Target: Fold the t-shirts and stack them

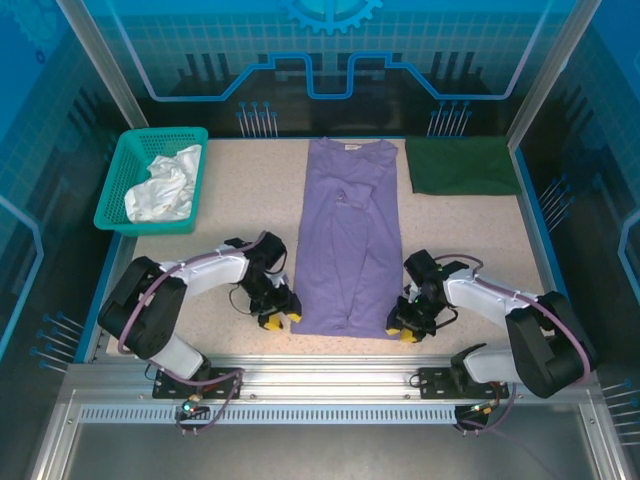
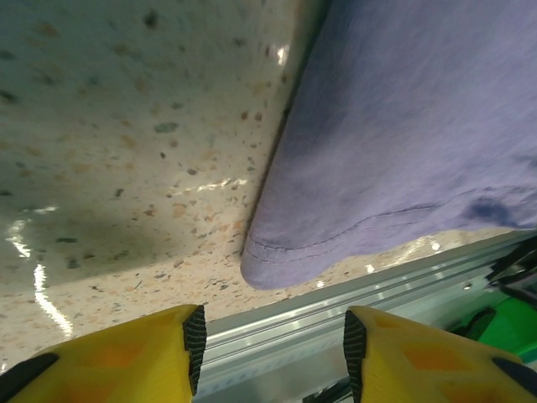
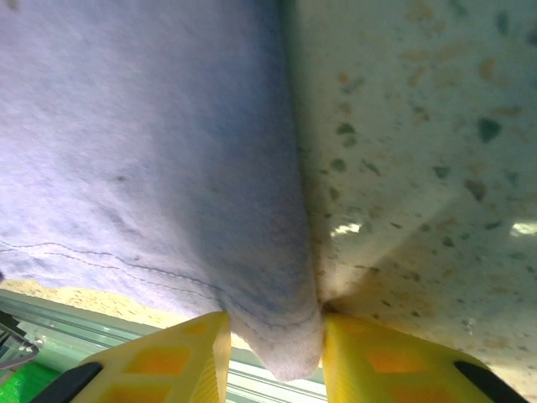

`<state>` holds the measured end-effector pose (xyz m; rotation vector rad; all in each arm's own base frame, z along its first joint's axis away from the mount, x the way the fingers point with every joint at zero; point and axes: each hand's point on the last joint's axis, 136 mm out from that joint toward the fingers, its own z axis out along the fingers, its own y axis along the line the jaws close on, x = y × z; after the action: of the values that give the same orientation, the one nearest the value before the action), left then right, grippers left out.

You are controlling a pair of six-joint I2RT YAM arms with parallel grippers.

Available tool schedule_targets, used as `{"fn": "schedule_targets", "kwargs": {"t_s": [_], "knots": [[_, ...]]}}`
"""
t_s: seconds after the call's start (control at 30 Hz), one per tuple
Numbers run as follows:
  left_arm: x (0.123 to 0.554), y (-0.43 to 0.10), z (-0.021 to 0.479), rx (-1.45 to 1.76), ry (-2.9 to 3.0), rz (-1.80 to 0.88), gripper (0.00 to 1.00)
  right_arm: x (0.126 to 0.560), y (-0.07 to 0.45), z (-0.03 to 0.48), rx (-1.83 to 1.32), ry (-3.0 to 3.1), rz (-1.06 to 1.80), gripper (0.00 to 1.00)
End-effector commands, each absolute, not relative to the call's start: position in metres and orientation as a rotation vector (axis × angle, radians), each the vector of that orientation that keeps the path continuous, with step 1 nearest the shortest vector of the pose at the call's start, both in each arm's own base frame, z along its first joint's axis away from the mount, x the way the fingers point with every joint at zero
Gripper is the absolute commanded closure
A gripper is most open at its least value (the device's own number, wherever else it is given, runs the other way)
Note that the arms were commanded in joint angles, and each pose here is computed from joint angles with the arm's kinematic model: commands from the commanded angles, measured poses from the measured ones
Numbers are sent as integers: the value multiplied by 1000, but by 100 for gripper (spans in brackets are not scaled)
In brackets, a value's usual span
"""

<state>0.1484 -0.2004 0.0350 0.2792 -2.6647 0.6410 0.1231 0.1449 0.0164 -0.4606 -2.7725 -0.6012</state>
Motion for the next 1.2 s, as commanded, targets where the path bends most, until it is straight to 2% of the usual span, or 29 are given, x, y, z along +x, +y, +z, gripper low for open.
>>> {"fn": "schedule_targets", "kwargs": {"t_s": [0.0, 0.27, 0.8, 0.93, 1.17], "knots": [[141, -206, 32, 211, -2636, 633, 51, 128, 152, 18, -415, -2799, -664, 66], [144, -200, 16, 153, -2700, 509, 60, 130, 152, 18, -413, -2804, -658, 72], [160, -208, 11, 109, -2745, 465, 72, 120, 143, 12, -410, -2783, -560, 81], [160, -209, 10, 89, -2750, 448, 78, 121, 143, 12, -411, -2778, -550, 83], [155, -204, 7, 71, -2758, 403, 95, 116, 138, 9, -428, -2757, -497, 90]]}}
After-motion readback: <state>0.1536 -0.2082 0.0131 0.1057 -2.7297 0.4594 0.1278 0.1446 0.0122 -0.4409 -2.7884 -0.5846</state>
